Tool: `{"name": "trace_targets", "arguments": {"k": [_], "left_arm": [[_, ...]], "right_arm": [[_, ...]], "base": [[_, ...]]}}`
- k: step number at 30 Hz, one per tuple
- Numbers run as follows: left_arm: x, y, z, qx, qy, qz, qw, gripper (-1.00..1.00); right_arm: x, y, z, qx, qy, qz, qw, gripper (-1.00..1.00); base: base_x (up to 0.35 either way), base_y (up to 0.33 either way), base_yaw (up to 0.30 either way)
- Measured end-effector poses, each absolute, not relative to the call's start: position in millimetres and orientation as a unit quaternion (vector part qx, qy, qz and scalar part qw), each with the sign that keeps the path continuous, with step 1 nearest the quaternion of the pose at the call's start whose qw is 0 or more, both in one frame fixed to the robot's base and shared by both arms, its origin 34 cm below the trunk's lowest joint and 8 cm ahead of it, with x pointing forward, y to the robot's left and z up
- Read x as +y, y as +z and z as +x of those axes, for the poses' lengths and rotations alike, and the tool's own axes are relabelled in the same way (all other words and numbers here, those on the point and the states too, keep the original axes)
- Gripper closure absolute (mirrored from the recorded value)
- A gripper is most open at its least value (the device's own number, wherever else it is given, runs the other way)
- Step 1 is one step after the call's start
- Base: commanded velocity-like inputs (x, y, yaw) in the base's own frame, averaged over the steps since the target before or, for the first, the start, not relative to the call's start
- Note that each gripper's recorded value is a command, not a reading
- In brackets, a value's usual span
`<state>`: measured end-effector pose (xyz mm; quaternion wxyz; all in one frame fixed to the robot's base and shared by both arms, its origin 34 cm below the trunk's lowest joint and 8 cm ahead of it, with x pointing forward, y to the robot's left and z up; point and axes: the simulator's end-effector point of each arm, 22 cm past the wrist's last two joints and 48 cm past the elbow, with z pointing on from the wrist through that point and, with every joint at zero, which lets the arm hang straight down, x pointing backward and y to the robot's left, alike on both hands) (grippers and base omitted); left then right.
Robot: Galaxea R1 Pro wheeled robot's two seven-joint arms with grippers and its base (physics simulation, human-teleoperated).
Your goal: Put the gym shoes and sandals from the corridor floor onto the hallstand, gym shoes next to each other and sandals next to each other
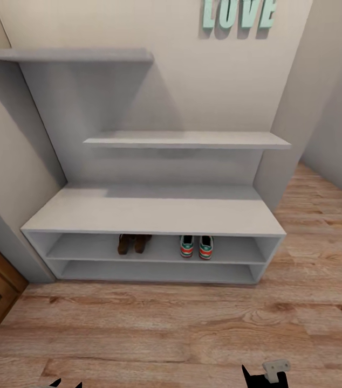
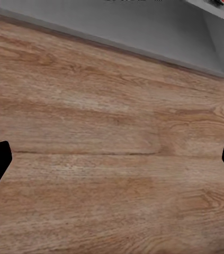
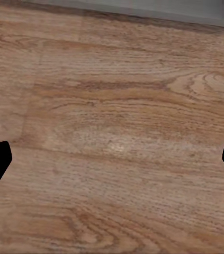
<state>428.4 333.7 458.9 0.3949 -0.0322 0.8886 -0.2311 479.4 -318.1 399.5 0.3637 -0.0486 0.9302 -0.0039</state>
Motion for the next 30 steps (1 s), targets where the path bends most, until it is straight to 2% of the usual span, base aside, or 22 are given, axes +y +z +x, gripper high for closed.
{"name": "trace_targets", "arguments": {"k": [17,30], "left_arm": [[334,492,432,0.889,-0.231,-0.032,0.395,-1.00],[334,516,435,0.888,-0.230,-0.033,0.396,-1.00]], "right_arm": [[-317,432,483,0.930,-0.003,-0.049,0.363,-1.00],[-294,448,469,0.936,0.014,-0.049,0.349,-1.00]], "base": [[0.000,0.000,0.000],[0.000,0.000,0.000]]}}
